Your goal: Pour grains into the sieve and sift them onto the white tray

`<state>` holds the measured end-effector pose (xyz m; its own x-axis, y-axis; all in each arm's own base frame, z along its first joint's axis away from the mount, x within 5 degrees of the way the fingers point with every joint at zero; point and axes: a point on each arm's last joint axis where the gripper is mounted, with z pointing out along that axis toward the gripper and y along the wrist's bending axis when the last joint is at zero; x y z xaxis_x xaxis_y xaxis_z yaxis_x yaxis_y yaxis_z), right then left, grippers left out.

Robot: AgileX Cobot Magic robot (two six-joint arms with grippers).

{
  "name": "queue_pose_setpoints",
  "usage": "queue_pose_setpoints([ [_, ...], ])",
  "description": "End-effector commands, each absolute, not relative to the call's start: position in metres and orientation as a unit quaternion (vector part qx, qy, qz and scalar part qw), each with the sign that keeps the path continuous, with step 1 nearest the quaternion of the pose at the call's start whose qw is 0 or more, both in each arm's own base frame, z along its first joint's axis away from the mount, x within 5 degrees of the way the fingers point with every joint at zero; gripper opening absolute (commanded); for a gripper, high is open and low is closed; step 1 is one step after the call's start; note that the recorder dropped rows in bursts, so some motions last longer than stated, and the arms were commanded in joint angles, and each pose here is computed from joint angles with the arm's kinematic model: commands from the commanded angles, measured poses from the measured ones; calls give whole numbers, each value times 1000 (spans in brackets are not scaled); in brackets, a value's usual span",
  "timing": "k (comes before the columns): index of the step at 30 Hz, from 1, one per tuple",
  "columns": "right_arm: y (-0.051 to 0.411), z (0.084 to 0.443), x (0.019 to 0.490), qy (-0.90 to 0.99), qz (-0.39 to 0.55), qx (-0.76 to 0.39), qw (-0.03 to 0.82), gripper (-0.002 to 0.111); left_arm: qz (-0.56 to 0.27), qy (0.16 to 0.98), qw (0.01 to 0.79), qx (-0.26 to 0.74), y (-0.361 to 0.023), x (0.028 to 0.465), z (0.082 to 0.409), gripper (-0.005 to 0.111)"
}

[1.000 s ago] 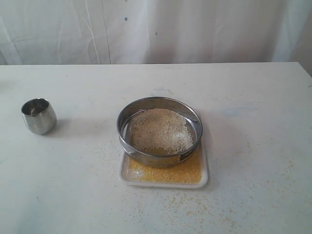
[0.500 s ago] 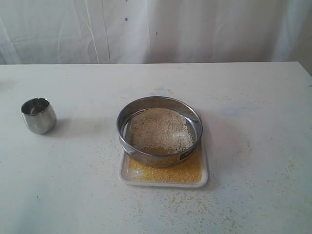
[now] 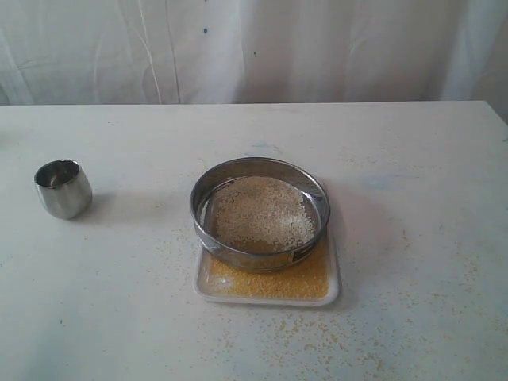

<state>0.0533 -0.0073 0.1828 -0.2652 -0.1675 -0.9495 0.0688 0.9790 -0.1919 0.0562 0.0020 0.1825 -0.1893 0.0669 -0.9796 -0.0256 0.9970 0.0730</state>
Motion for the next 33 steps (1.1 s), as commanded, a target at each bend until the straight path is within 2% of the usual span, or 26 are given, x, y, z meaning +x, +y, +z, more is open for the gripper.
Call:
queue_pose_setpoints([
  [1,-8,183,53,788,-104,-34,606,0,34,769,638,11,2,56,182,0],
  [12,-8,183,53,788,-104,-34,605,0,33,771,636,10,2,56,181,0],
  [16,-8,183,53,788,-104,-34,605,0,25,827,562,12,1,51,165,0],
  [33,-8,183,53,788,-104,-34,605,0,26,821,570,12,1,52,167,0],
])
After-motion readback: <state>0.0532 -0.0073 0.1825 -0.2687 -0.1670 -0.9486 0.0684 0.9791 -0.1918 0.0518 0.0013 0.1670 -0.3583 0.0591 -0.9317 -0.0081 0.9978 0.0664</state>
